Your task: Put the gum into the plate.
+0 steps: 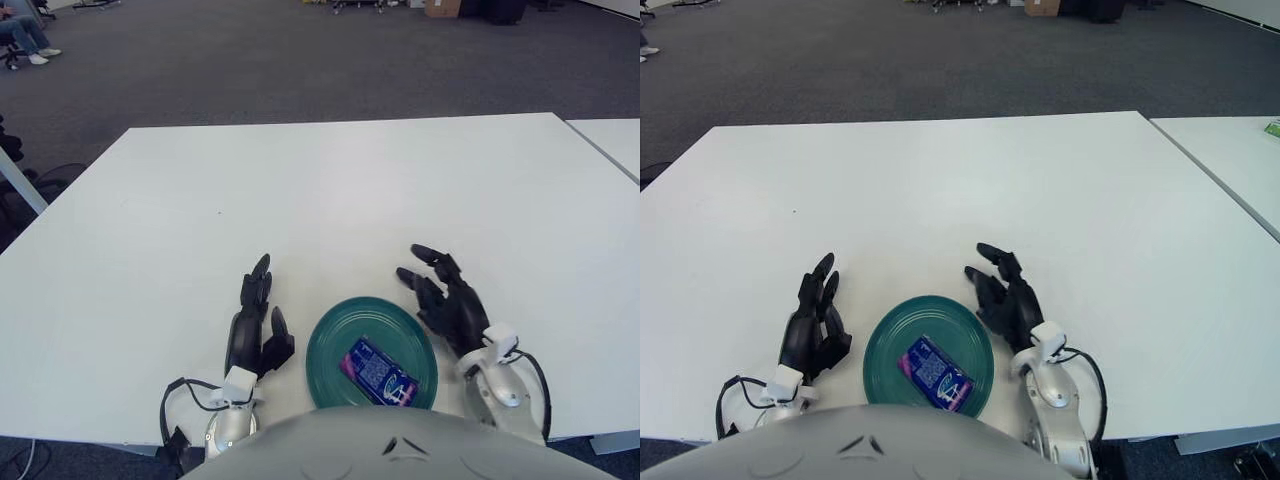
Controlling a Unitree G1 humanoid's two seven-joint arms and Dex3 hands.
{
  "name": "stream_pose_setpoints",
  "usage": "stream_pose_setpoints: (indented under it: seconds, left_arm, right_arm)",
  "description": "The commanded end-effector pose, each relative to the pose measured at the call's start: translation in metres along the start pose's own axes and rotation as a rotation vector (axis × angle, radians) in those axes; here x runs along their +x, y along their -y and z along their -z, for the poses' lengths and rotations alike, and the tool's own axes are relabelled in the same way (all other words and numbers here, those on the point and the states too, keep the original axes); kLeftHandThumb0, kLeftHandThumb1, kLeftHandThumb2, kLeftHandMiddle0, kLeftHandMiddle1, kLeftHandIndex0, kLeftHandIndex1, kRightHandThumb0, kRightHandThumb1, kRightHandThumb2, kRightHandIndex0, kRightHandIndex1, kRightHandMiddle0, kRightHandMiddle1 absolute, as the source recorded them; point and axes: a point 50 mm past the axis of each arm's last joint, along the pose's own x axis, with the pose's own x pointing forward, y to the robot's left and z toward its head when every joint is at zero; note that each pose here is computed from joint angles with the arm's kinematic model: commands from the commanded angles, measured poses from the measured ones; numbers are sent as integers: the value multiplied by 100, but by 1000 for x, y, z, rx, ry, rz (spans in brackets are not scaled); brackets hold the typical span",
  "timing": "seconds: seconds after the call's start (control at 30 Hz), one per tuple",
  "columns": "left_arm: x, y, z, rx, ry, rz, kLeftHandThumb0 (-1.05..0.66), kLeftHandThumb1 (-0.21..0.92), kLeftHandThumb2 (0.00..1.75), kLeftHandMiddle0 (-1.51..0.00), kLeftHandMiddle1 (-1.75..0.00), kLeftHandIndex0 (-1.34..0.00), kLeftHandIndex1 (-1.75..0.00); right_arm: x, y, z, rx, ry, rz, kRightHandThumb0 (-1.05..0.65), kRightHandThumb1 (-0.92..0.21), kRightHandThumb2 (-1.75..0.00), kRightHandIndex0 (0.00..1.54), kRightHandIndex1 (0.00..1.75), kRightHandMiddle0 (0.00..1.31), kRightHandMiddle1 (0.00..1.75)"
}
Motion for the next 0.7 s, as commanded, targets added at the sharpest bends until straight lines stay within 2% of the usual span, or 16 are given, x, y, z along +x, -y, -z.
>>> stream_pose_setpoints:
  seconds: [0.0,0.27,0.47,0.67]
  left_arm:
    - [0,-2,6,-50,-26,12,-101,92,106,-46,-2,-5,-79]
    - [2,-4,7,-110,-15,66,-104,92,104,-39,0,-3,-80]
    - [6,-2,4,-104,-4,86,-105,92,102,-32,0,0,-74]
    - [5,-2,4,-97,-4,82,-104,92,102,-28,0,0,-68]
  right_arm:
    - [-24,5,15,-116,-72,-26,-78,-92,-73,22,2,0,46]
    - [-23,3,19,-323,-13,-22,-84,-92,-78,11,0,0,26]
    - [-21,3,22,-496,29,59,-88,-92,-81,7,0,0,19]
    - [-20,4,26,-502,16,90,-89,-92,-81,6,0,0,17]
